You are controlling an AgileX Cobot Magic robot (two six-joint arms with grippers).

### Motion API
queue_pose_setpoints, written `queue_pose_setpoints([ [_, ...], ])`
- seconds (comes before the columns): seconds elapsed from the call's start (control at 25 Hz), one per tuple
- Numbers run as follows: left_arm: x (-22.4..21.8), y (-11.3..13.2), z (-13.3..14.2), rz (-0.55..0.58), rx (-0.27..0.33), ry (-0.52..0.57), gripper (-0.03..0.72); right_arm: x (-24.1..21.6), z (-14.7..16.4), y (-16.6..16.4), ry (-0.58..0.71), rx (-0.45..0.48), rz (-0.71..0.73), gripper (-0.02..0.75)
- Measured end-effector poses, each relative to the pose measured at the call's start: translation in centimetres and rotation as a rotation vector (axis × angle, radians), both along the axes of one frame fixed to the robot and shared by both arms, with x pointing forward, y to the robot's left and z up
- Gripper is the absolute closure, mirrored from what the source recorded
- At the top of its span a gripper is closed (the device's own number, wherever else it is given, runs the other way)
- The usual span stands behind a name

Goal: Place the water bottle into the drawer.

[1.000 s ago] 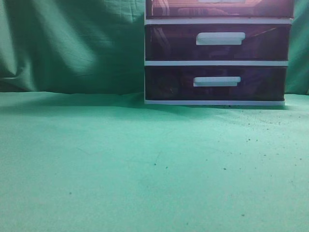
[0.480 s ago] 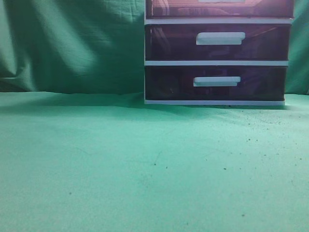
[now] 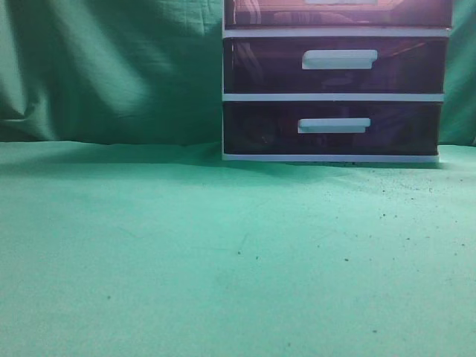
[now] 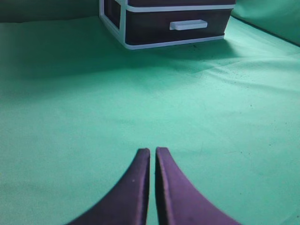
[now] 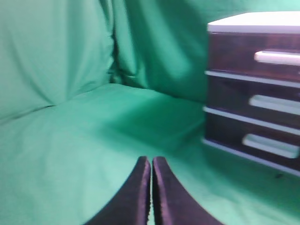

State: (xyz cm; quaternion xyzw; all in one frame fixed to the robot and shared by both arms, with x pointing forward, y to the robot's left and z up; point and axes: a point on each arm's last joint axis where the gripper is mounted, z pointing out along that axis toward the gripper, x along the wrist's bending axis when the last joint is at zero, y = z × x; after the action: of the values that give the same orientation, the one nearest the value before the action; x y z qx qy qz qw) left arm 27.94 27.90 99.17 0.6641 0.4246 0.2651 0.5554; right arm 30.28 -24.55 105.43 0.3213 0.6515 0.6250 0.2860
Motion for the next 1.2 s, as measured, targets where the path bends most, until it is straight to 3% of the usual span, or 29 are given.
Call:
queue_pose_setpoints([
  [0.2, 0.0, 0.0, 0.0, 0.0, 0.0, 0.0, 0.688, -0.6, -1.7, -2.3, -0.06, 0.017, -0.229, 0.738],
  [0.56, 0.0, 0.0, 0.0, 0.0, 0.0, 0.0, 0.688, -1.1, -7.7, -4.6, 0.067, 0.044, -0.567, 0.738],
  [0.92, 0.0, 0.0, 0.0, 0.0, 0.0, 0.0, 0.688, -1.1, -10.6, -5.0, 0.252, 0.017, -0.649, 0.738],
  [1.2, 0.0, 0.0, 0.0, 0.0, 0.0, 0.0, 0.688, -1.1, -10.8, -4.9, 0.276, 0.015, -0.649, 0.738],
])
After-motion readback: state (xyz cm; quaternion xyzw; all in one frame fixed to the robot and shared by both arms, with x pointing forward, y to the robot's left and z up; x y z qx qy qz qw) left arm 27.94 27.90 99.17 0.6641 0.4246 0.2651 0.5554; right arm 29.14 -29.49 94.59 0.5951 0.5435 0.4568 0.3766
